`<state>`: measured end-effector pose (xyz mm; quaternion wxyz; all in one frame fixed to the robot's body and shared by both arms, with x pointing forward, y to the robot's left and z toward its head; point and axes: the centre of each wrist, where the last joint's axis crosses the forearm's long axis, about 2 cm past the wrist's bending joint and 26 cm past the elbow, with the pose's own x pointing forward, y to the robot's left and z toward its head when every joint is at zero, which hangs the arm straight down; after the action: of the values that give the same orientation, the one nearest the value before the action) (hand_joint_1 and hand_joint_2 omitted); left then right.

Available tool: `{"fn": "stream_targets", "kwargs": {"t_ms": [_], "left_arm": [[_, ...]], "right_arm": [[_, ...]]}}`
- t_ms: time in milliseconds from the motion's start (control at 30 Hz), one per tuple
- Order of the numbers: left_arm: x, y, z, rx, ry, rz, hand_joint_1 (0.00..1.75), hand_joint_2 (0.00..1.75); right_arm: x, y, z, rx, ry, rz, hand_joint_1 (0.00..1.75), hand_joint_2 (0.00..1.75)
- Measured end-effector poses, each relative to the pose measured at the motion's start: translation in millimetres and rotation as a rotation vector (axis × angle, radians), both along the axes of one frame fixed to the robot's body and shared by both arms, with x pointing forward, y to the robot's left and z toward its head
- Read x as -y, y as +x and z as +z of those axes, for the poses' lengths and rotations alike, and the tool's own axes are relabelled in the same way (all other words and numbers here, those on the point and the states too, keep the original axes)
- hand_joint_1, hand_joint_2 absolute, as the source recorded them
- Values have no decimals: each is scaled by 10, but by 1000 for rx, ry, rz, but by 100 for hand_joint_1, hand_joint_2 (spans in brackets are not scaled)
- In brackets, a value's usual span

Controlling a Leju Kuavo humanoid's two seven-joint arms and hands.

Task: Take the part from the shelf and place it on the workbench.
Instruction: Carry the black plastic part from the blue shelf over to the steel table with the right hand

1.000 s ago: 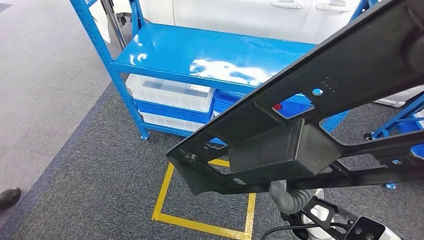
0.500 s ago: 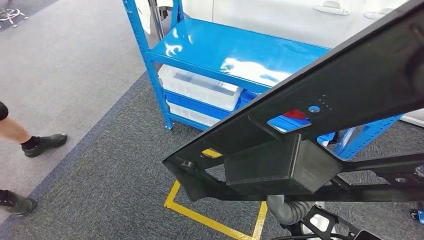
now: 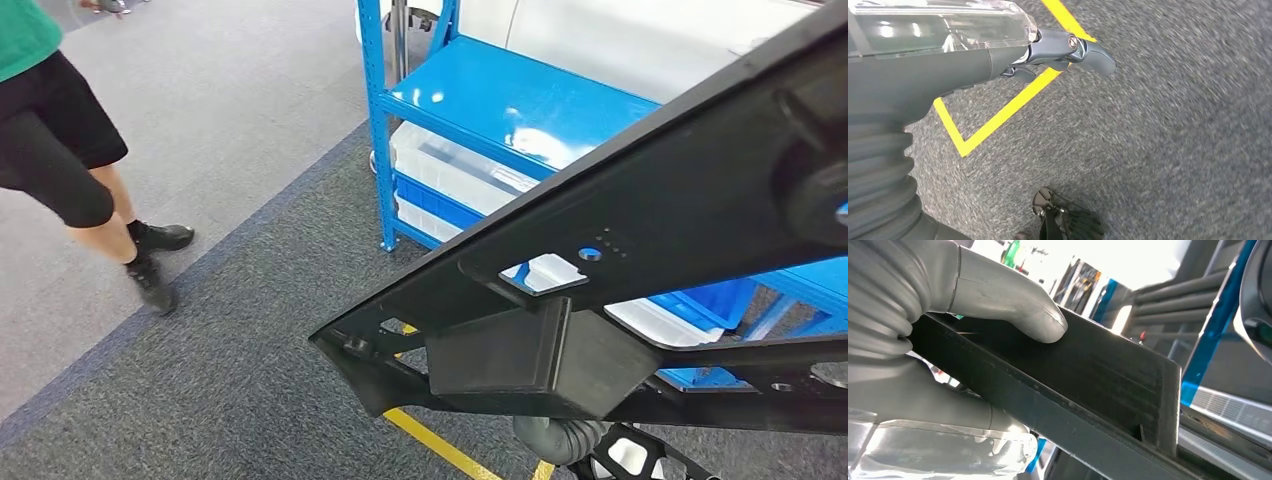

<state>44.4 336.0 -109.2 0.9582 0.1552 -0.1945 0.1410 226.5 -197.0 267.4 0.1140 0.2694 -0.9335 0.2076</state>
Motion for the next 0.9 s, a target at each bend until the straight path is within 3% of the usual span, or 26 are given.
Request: {"fn": "stream_targets", "kwargs": {"t_ms": [567, 900], "left_arm": [[-87, 39, 13, -3, 36, -21, 0, 175], [-259, 34, 31, 12, 54, -44, 0, 175]], "right_arm": [[-11, -15, -3, 1, -14, 40, 175, 175], [23, -36, 12, 24, -20, -7, 175, 175]]}}
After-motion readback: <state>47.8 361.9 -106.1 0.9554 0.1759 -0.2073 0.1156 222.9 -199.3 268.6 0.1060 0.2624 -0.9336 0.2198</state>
